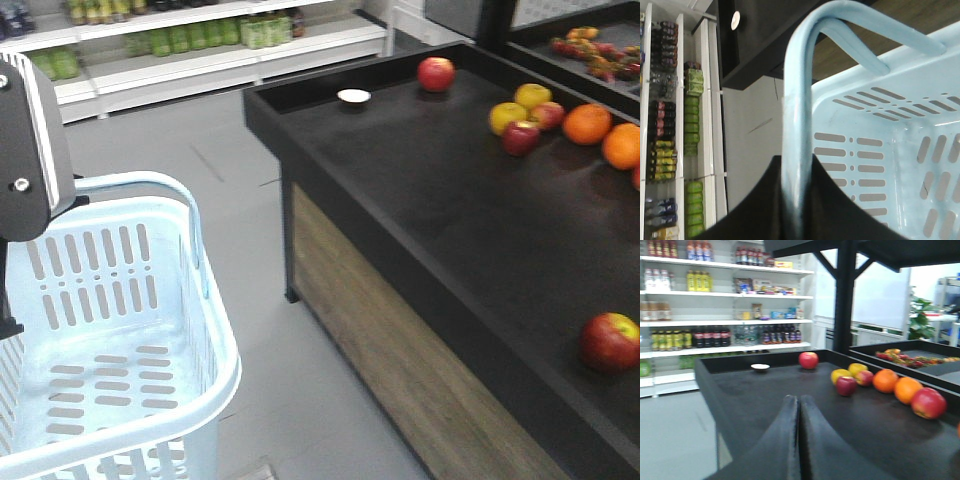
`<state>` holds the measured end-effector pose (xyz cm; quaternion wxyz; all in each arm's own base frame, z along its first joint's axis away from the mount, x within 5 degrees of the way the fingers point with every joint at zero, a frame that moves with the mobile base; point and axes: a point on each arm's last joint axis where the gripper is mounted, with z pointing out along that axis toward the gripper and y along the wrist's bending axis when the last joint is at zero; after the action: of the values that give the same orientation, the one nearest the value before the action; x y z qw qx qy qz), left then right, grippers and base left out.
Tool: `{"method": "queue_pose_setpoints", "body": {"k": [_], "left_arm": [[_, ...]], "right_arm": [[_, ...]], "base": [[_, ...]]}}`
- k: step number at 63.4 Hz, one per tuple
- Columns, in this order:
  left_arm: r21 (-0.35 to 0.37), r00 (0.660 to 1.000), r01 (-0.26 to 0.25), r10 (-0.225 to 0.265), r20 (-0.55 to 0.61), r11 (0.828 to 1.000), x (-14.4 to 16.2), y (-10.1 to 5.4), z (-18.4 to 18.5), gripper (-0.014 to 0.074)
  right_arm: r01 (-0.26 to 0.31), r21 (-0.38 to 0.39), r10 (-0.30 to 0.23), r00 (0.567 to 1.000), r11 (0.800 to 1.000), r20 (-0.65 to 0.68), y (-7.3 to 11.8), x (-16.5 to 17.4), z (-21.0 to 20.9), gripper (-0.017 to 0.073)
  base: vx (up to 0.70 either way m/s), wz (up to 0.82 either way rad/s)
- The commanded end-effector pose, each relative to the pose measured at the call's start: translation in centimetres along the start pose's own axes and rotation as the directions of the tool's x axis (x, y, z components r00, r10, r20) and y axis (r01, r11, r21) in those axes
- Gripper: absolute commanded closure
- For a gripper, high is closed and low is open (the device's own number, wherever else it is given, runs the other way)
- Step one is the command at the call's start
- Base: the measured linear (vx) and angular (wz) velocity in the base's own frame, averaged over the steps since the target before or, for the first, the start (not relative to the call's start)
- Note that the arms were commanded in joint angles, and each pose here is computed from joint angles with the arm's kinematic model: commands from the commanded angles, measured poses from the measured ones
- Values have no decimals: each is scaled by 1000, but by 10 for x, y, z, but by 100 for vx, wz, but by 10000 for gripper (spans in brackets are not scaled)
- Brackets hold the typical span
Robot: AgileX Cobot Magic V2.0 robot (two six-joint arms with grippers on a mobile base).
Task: Pick three apples into basket with both arms
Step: 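Drive the base away from the table while holding the basket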
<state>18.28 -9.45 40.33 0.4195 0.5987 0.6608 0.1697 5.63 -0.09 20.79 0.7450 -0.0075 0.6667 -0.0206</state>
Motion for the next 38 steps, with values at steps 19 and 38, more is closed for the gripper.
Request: {"method": "queue_pose_setpoints", "body": {"k": [19, 38], "left_arm": [[-96, 997, 19, -12, 71, 995, -7, 12, -12, 601], [-96, 997, 19, -12, 71, 995, -7, 12, -12, 601]], "right_arm": [[7, 8, -8, 998, 1000, 63, 0, -2, -1, 566], [7, 8, -8, 998, 1000, 63, 0, -2, -1, 566]], "base": [[-2, 44], [1, 40]]}}
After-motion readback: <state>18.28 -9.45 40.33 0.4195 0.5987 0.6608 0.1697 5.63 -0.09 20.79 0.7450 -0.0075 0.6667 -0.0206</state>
